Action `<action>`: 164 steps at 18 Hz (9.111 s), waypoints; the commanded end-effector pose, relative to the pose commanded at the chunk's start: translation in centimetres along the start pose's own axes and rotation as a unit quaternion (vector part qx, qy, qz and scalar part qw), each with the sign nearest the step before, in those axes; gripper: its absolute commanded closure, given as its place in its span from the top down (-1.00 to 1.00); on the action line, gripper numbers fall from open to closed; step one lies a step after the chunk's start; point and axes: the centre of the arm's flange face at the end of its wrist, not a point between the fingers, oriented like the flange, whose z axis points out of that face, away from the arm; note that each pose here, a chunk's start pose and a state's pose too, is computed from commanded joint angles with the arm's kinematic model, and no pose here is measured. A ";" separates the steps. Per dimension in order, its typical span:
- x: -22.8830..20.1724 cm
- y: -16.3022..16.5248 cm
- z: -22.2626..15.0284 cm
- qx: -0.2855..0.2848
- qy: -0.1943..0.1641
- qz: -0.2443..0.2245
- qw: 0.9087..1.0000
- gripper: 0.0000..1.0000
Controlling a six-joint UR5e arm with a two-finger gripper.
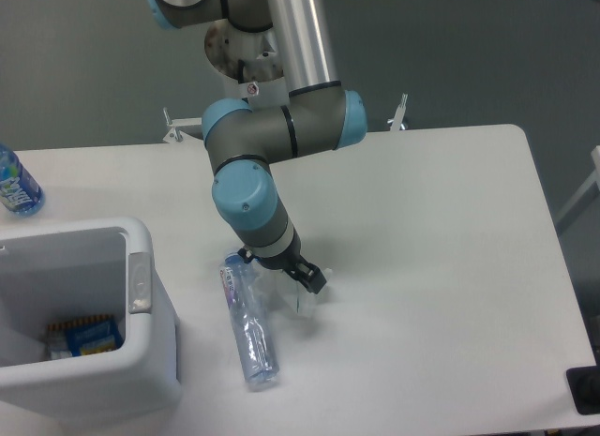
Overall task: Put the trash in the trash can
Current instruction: 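Close the gripper on the plastic wrapper, then lift the wrapper and carry it over the white bin, then open the gripper to drop the wrapper into the bin, then move the open gripper over the clear water bottle and lower, then lower further and close the gripper around the bottle's base end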
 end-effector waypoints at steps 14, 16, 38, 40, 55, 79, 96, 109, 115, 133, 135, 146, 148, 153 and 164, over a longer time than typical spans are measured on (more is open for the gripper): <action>-3.7 6.0 -13.6 0.162 -0.020 -0.098 0.982 -1.00; -4.6 8.2 -16.9 0.218 -0.013 -0.121 0.968 -1.00; -3.5 9.9 -34.6 0.427 0.143 -0.404 0.796 -1.00; -2.5 9.0 -35.0 0.434 0.159 -0.388 0.797 -1.00; 2.9 -2.6 -36.6 0.422 0.217 -0.322 0.819 -1.00; -1.8 -0.4 -35.5 0.341 -0.029 -0.397 0.852 1.00; -9.1 -2.9 -18.4 0.199 -0.038 -0.420 0.885 1.00; -7.4 -5.3 -4.8 0.117 0.050 -0.331 0.935 1.00; -6.8 -7.9 -1.8 0.119 0.094 -0.373 0.915 1.00; -6.3 -11.6 2.6 0.097 0.106 -0.406 0.902 1.00; -6.0 -11.6 3.3 0.091 0.108 -0.407 0.902 1.00; -5.6 -11.8 4.0 0.081 0.099 -0.403 0.906 0.85; -5.6 -11.8 4.0 0.078 0.094 -0.403 0.907 0.80; -5.3 -12.0 4.2 0.076 0.092 -0.401 0.908 0.78; -5.2 -12.1 4.4 0.074 0.092 -0.400 0.909 0.44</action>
